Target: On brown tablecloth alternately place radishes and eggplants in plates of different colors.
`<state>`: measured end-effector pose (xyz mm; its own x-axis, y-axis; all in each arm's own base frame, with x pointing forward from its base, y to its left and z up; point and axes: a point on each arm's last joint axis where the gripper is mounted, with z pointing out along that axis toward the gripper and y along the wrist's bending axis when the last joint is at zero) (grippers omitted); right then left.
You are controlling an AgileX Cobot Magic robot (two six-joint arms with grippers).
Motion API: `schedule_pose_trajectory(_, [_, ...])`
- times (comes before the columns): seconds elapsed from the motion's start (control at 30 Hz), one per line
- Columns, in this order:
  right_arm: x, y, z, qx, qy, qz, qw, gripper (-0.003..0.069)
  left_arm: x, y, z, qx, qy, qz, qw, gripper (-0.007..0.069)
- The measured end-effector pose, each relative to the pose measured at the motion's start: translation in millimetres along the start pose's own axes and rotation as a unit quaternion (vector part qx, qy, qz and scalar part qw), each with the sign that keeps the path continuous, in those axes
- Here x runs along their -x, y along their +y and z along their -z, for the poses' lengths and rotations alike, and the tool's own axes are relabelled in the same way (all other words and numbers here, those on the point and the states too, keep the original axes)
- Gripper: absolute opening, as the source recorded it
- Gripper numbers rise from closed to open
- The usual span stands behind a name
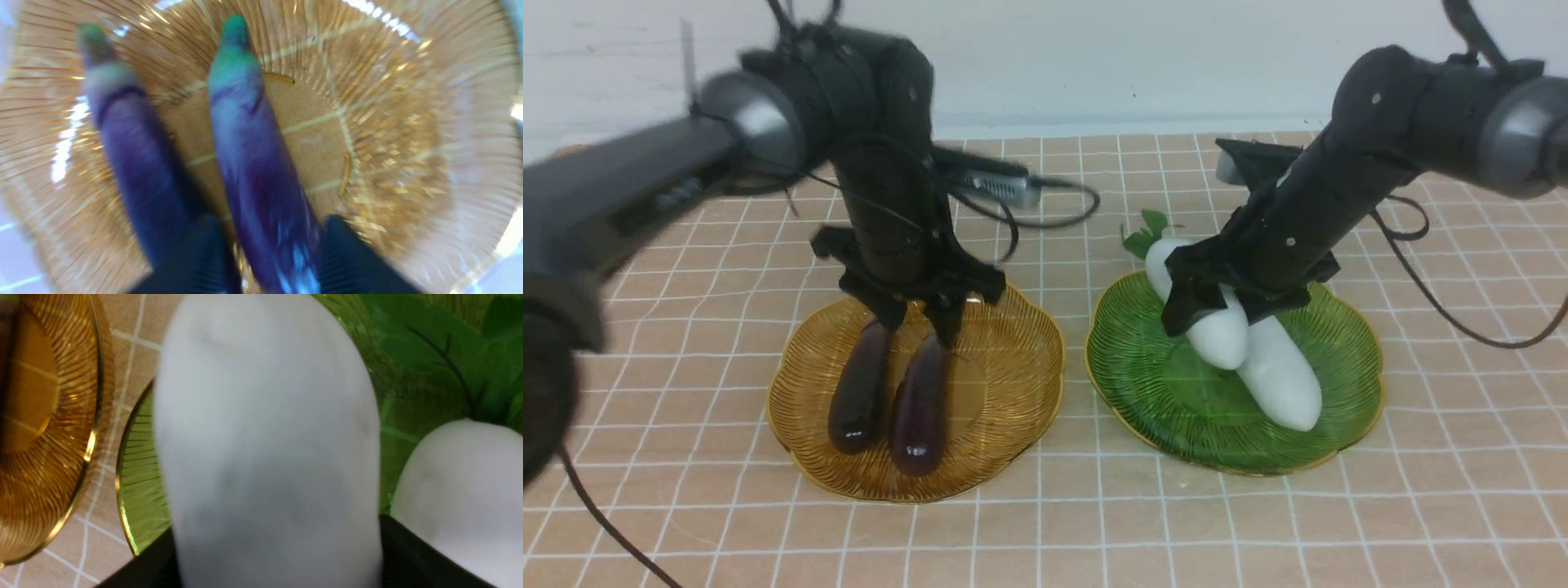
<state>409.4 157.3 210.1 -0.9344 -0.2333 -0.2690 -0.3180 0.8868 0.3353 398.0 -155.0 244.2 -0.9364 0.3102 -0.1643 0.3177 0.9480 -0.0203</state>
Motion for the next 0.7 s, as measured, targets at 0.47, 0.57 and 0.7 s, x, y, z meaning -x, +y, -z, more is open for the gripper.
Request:
schedule_pose_trajectory(0.47, [-7.6,5.0,27.1,-0.039,0.039,0.014,0.998,0.0455,-121.8,3.5,182.3,-0.010,-0.186,0.000,0.983,-0.0003])
schedule_pose_trajectory(0.57, [-14.9,25.0,84.8,-0.037,-0.022,0.030,0.999,0.0310,-160.9,5.1,200.1,-0.012,-0.210,0.003,0.978,-0.0003])
schedule_pose_trajectory(0.7, [-53.9,52.7,169.6,-0.033,-0.109,0.055,0.992,0.0080,-216.9,7.8,207.5,-0.013,-0.232,0.003,0.973,-0.0003])
